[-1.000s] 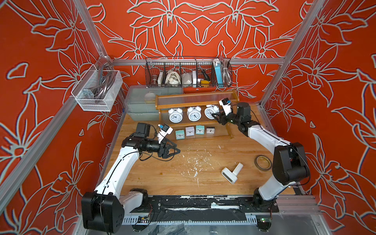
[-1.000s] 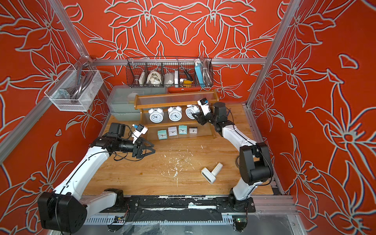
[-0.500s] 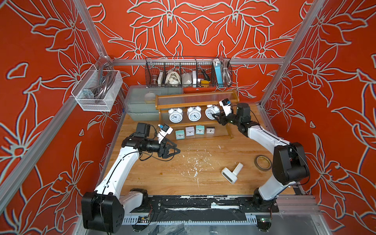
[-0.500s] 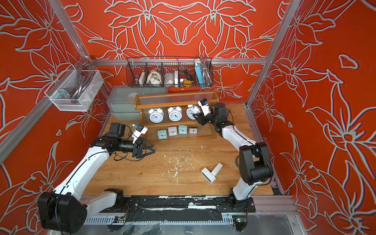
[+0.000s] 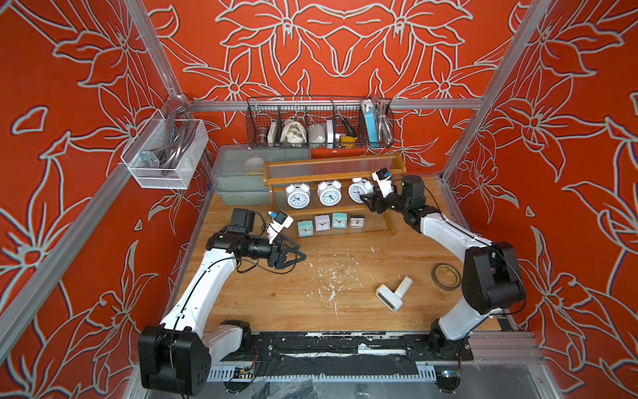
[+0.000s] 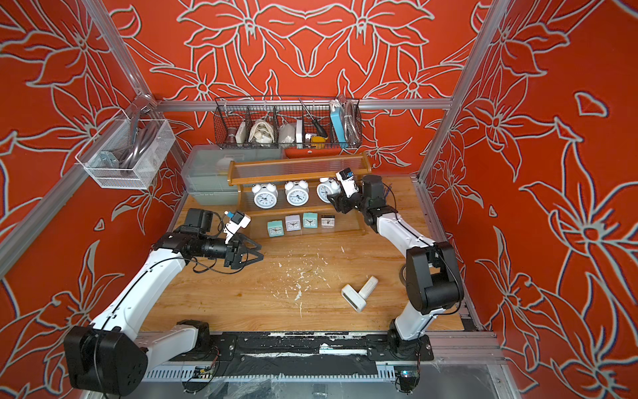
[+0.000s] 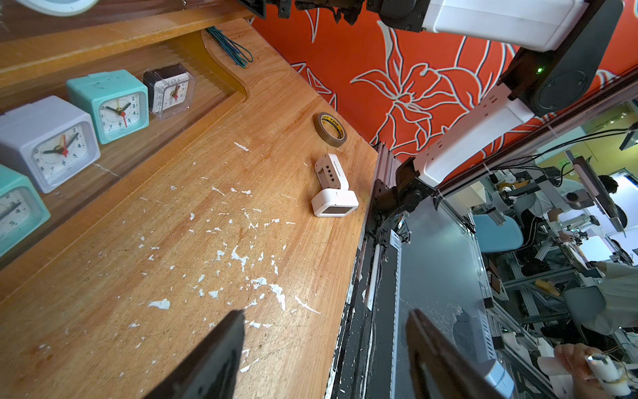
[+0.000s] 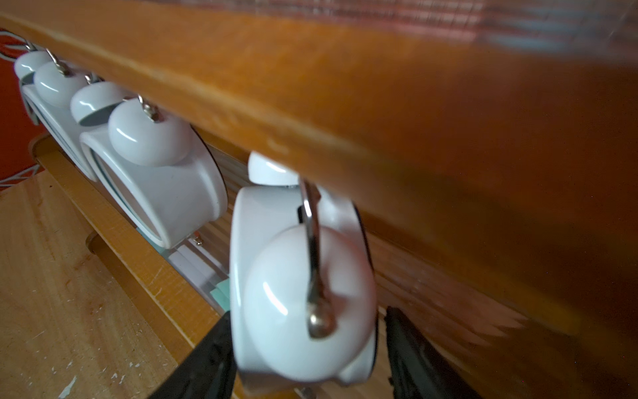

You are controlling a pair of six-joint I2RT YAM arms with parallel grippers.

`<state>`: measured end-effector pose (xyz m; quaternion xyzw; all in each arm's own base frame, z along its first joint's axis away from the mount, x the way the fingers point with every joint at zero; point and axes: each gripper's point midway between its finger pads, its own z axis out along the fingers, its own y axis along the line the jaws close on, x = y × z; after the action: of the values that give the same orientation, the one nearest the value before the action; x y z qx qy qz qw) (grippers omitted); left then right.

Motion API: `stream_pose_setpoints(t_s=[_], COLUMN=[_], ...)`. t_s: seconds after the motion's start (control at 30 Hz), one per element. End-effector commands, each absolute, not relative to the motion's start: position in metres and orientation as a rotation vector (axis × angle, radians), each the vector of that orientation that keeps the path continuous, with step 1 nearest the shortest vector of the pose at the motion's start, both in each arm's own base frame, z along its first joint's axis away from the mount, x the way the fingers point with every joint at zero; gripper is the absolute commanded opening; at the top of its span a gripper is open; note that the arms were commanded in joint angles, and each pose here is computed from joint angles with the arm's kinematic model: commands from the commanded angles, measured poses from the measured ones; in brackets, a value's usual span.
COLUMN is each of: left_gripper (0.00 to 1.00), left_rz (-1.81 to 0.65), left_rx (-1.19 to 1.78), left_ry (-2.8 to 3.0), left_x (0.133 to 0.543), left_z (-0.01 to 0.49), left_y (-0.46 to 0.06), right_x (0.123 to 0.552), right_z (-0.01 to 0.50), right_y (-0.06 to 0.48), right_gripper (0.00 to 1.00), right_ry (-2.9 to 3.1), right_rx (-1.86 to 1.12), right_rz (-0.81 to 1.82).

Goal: Place the alarm clocks on the shelf by style
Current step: Place the alarm on the shelf.

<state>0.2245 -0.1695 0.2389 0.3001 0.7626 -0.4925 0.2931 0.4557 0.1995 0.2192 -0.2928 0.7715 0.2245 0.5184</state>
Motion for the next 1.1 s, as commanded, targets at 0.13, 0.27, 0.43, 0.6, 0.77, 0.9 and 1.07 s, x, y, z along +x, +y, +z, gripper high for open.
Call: stream_pose_setpoints(t_s=[0.13, 0.27, 0.43, 0.6, 0.77, 0.9, 1.07], left_gripper=[0.74, 0.75, 0.75, 0.74, 0.74, 0.74, 0.74], left_rz=[-1.316, -1.316, -1.315, -1.314, -1.312, -1.312, -1.313], left_rx=[0.798, 0.798, 0.799, 0.797, 0.799, 0.798, 0.798], left_ry=[2.022, 2.020, 2.020, 2.021, 2.018, 2.019, 2.017], left_x=[0.220, 0.219, 0.219, 0.219, 0.219, 0.219, 0.219], left_z=[0.240, 0.240, 0.241, 0.240, 0.241, 0.241, 0.241], left_y=[-0.168, -0.168, -0.168, -0.167, -0.167, -0.167, -0.167], right_x=[0.444, 0.443, 0.445, 0.450, 0.455, 0.458, 0.462], right_z=[0.216, 0.211, 0.206, 0.202, 0.202, 0.202, 0.201], right_y=[0.192, 0.187, 0.180, 0.174, 0.171, 0.168, 0.162], right_gripper=[0.74, 0.74, 0.72, 0.65, 0.62, 0.62, 0.61], right_ry=[1.886, 1.902, 1.928, 1.950, 1.969, 1.982, 1.998], right_rx=[-0.697, -0.678, -0.643, -0.612, -0.597, -0.581, -0.546], right_rz=[0.499, 0.482, 0.438, 0.404, 0.381, 0.358, 0.327])
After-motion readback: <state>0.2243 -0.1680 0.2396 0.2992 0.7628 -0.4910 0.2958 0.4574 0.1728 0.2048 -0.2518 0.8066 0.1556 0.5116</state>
